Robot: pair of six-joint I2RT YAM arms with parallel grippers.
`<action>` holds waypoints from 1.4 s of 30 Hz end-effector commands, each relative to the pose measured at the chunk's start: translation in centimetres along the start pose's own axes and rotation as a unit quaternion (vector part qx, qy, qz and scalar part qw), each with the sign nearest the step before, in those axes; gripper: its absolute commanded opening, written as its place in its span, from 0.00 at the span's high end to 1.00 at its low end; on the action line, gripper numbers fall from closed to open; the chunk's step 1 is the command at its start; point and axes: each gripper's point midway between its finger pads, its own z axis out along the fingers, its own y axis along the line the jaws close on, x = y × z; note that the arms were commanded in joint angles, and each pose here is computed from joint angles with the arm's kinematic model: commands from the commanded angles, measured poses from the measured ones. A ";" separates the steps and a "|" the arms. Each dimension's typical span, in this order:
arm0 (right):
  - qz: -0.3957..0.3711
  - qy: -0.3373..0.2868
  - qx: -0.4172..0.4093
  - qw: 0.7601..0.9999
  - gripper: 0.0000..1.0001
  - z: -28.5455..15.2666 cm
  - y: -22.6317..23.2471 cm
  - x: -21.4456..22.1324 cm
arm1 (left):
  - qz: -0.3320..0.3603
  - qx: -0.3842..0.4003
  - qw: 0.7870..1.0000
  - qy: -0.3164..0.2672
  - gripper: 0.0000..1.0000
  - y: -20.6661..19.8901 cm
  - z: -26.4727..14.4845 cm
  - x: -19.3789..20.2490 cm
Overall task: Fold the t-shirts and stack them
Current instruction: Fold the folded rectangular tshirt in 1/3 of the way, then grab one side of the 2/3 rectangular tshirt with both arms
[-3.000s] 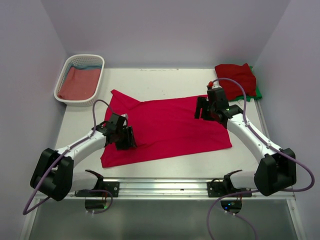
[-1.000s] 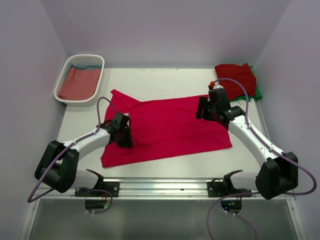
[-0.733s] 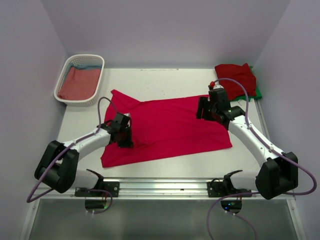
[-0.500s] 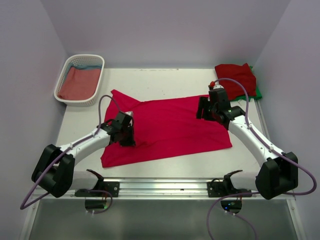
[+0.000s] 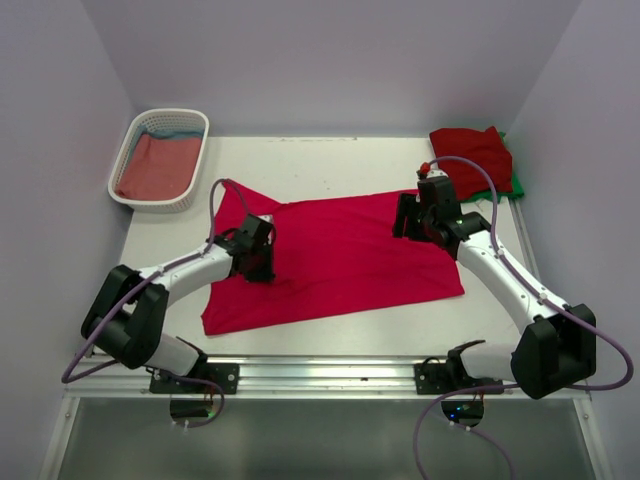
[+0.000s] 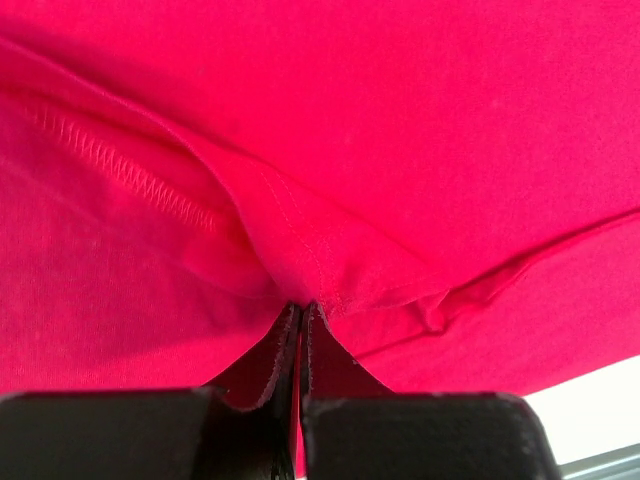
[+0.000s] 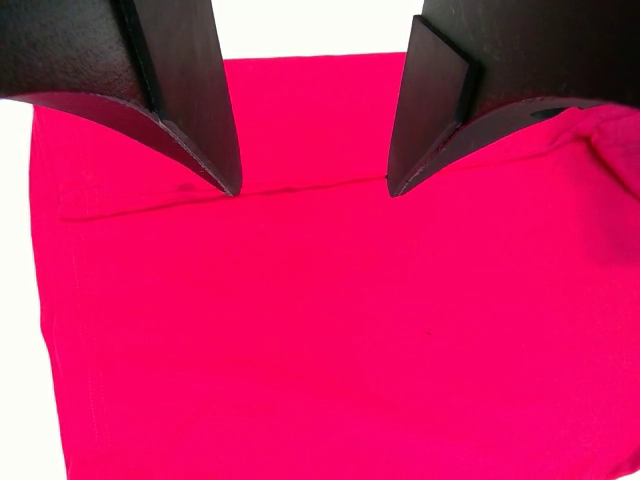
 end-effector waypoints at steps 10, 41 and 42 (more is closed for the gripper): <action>-0.003 -0.016 0.005 1.000 0.36 -0.6 -0.4 -0.6 | 0.029 0.045 0.995 -0.083 1.00 -3.6 -0.7 -6.3; 0.000 -0.009 -0.011 1.000 0.34 -0.6 0.1 -0.2 | -0.187 -0.090 0.961 -0.184 0.15 8.5 5.1 -26.1; 0.001 -0.008 -0.010 1.000 0.34 -0.6 0.0 -0.1 | -0.192 -0.092 0.960 -0.183 0.16 9.1 5.5 -26.8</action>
